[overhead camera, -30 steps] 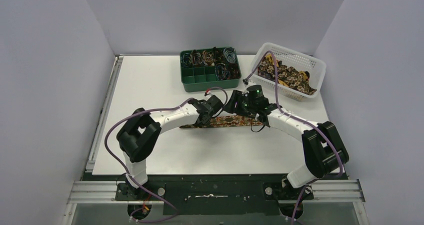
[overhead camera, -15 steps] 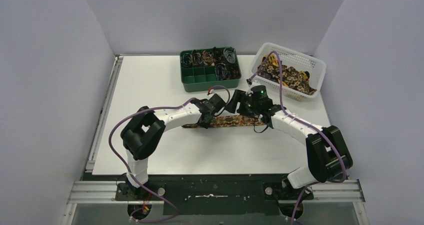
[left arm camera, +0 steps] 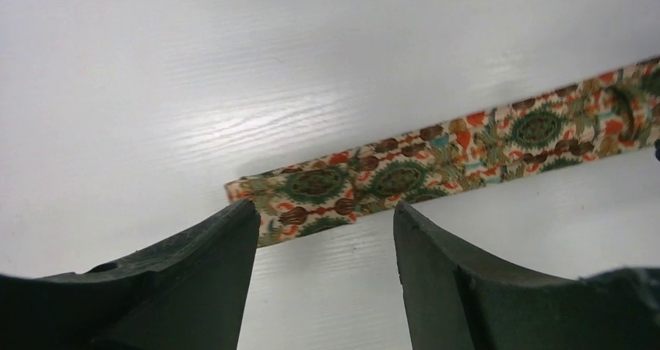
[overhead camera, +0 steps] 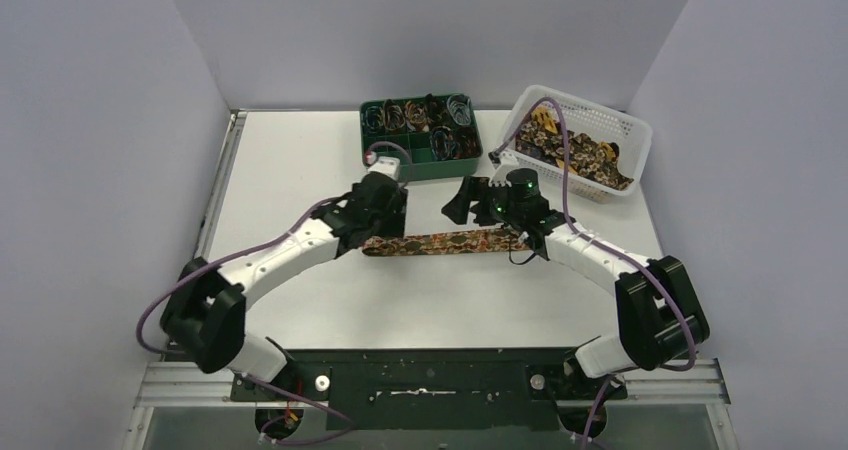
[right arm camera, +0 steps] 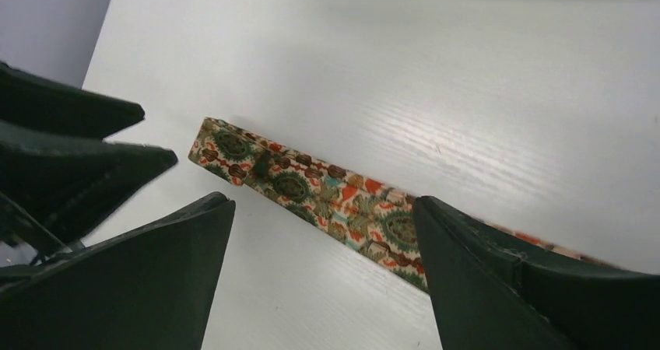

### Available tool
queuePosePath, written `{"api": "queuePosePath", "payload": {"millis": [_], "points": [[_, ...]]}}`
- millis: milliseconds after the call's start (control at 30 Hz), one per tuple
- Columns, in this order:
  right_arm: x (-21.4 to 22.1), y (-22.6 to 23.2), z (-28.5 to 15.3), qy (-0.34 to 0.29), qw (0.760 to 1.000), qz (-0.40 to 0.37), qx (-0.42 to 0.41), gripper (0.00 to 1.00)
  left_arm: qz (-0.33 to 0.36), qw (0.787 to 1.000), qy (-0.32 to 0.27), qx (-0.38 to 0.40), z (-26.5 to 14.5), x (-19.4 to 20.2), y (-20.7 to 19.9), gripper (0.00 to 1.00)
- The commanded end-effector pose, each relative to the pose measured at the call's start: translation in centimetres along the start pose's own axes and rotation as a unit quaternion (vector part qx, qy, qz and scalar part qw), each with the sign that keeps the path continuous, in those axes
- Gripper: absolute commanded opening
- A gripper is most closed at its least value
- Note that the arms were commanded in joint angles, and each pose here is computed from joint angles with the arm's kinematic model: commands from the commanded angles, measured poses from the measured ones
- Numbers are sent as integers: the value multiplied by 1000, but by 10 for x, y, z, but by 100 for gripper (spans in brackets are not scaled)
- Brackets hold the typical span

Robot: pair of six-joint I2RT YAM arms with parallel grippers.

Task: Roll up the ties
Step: Roll the tie at the center of the board.

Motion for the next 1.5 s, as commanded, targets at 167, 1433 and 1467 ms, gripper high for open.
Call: {"api": "queuePosePath", "payload": {"millis": [167,1433,1467], "points": [[-4,66,37,-107,900,-394,-156,95,-251,961,-64,101,-15,7,104,68],[67,83,189,133,787,-512,-318,56,-352,930,-64,87,-15,46,168,70],[68,83,188,134,783,-514,-323,53,-352,929,-65,87,-15,46,168,70]]}}
Point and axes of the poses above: each gripper's point midway between its finger pads, its own z axis out along the fingers, its own y axis along the line the jaws close on, x = y × z, the point moved 10 cm from there along -z, back along the fingers, and after that the axes turned 8 degrees about -z, right-handed, at the moved point
